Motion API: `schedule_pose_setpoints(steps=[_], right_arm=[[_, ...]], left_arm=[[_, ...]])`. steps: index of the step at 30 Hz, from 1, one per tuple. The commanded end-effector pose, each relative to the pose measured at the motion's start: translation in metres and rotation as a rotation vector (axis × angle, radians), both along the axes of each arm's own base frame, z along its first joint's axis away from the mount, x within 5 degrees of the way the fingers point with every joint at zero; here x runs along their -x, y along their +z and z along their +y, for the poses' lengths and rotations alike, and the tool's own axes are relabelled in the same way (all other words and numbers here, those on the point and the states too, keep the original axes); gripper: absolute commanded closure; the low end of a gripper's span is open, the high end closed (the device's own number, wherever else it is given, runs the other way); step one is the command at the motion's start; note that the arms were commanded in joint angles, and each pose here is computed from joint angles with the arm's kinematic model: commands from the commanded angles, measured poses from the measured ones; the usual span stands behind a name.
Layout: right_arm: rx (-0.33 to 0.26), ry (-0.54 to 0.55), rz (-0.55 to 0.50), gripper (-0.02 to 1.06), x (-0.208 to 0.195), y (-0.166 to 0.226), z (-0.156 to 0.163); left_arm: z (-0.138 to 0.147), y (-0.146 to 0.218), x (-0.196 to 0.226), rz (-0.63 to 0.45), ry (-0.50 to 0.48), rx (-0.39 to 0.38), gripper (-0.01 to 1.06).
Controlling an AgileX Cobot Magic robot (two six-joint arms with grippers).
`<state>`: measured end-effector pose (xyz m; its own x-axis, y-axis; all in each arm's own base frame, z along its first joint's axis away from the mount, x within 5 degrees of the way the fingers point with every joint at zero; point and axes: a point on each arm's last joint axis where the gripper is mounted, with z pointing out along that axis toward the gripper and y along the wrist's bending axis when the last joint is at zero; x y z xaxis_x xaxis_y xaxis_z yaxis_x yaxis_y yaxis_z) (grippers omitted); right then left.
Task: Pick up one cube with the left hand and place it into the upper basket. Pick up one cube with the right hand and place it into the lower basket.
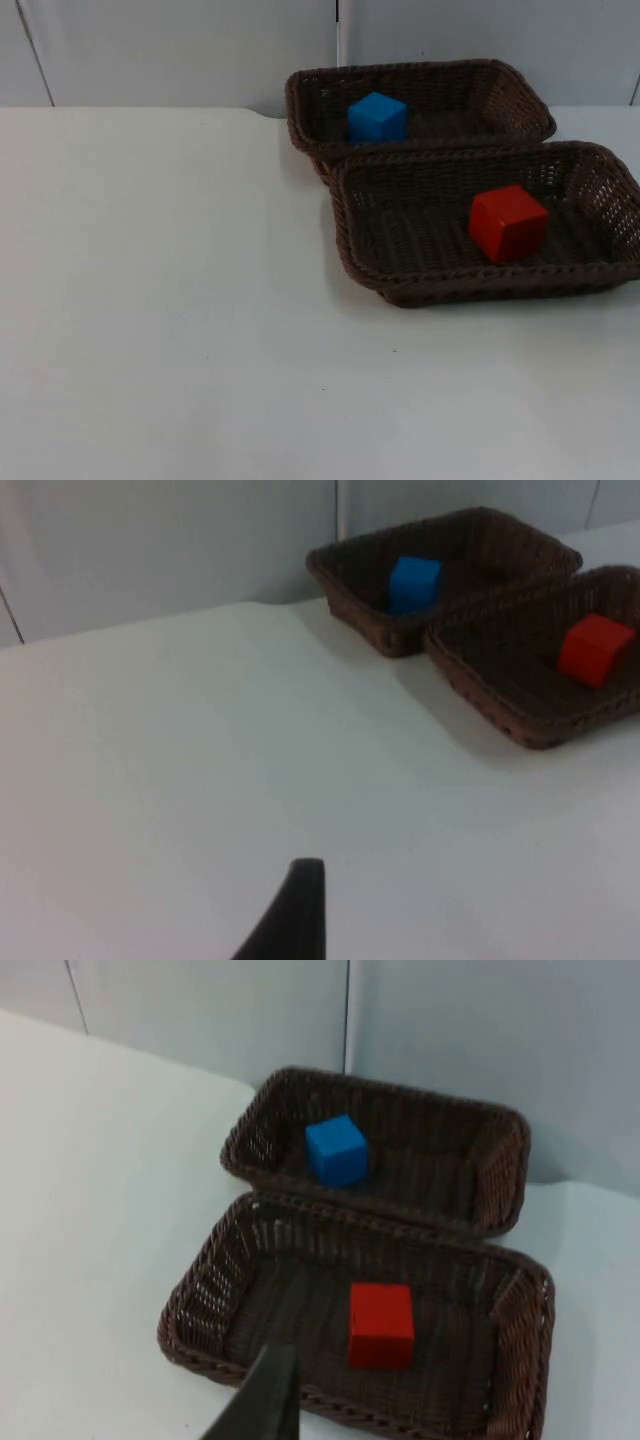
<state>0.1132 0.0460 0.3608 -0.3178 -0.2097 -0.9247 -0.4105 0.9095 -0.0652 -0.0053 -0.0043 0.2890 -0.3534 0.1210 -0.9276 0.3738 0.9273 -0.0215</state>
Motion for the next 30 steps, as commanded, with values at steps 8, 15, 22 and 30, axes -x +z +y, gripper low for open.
schedule_pose_setpoints(steps=[8,15,22,30], right_arm=[[-0.013,0.007,-0.052,0.08,0.048,-0.006,-0.018],[-0.028,0.016,-0.072,0.08,0.082,-0.009,-0.029],[-0.045,0.028,-0.107,0.08,0.117,-0.016,-0.041],[-0.045,0.042,-0.099,0.08,0.141,-0.028,-0.049]], left_arm=[[0.006,-0.01,0.004,0.099,0.03,-0.078,0.13],[0.006,-0.012,0.003,0.101,0.032,-0.073,0.13],[0.004,-0.015,0.0,0.097,0.034,-0.061,0.13],[0.004,-0.015,0.0,0.097,0.034,-0.061,0.13]])
